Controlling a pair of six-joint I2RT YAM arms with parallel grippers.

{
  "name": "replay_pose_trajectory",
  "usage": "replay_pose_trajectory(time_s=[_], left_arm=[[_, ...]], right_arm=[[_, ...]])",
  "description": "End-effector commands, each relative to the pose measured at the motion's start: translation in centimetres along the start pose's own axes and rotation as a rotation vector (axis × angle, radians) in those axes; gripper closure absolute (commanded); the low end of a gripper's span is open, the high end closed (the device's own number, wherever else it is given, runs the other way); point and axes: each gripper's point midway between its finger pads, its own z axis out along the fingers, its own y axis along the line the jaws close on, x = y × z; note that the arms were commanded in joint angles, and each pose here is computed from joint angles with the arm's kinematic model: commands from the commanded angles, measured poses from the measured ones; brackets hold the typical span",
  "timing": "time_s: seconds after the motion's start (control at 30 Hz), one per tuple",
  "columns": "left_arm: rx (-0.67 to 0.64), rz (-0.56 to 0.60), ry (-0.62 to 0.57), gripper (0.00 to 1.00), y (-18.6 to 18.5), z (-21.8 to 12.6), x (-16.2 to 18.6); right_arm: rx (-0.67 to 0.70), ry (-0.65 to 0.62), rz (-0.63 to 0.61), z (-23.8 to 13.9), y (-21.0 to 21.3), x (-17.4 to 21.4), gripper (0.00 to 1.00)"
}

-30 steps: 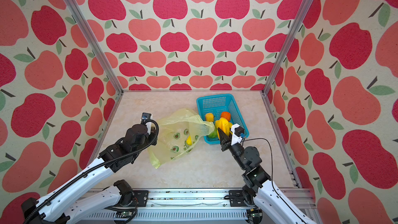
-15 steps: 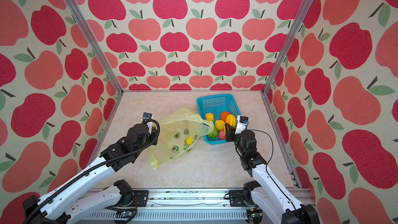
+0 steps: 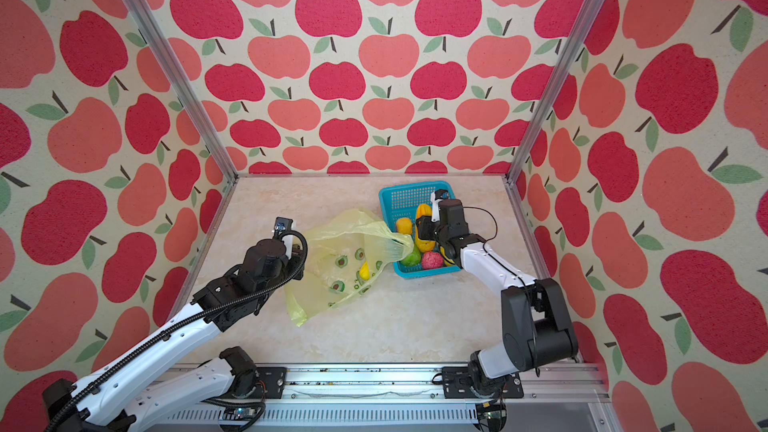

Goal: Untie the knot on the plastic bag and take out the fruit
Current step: 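Lift the yellow elongated fruit out of the bag and carry it over the basket, then lower the yellow elongated fruit into the teal basket and open the right gripper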

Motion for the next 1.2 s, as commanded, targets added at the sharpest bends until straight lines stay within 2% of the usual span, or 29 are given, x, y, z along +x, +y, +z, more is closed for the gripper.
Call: replay_pose_trajectory(time_s=[0.0,0.43,0.6,0.73,0.8,0.87,0.97,1.17], left_arm=[[-0.013,-0.012,-0.004,1.0,0.4,-0.2,-0.1],[-0.018,-0.011,-0.004,1.0,0.6,-0.2,0.0],[-0.017,-0.01,-0.003,1.0,0.5,-0.2,0.0],[-0.016,-0.011,-0.003,1.0,0.5,-0.2,0.0],[-0.015,-0.011,-0.003,1.0,0.5,-0.2,0.0],[-0.015,-0.01,-0.002,1.0,0.5,-0.1,0.0],[-0.017,-0.01,-0.001,1.0,0.5,-0.1,0.0],[-0.018,-0.009,0.001,1.0,0.5,0.0,0.1]], right_arm=[[0.083,0.058,-0.058,1.5,-1.3,-0.8,0.94],[0.21,0.191,-0.121,9.1,-3.9,-2.4,0.93],[0.211,0.236,-0.105,11.3,-4.4,-1.5,0.86],[0.214,0.267,-0.088,12.1,-4.7,-0.8,0.78],[0.209,0.272,-0.082,12.2,-4.7,-0.6,0.7],[0.206,0.268,-0.078,12.0,-4.6,-0.6,0.56],[0.196,0.243,-0.078,11.3,-4.3,-1.0,0.42],[0.184,0.181,-0.086,8.5,-3.4,-2.1,0.33]])
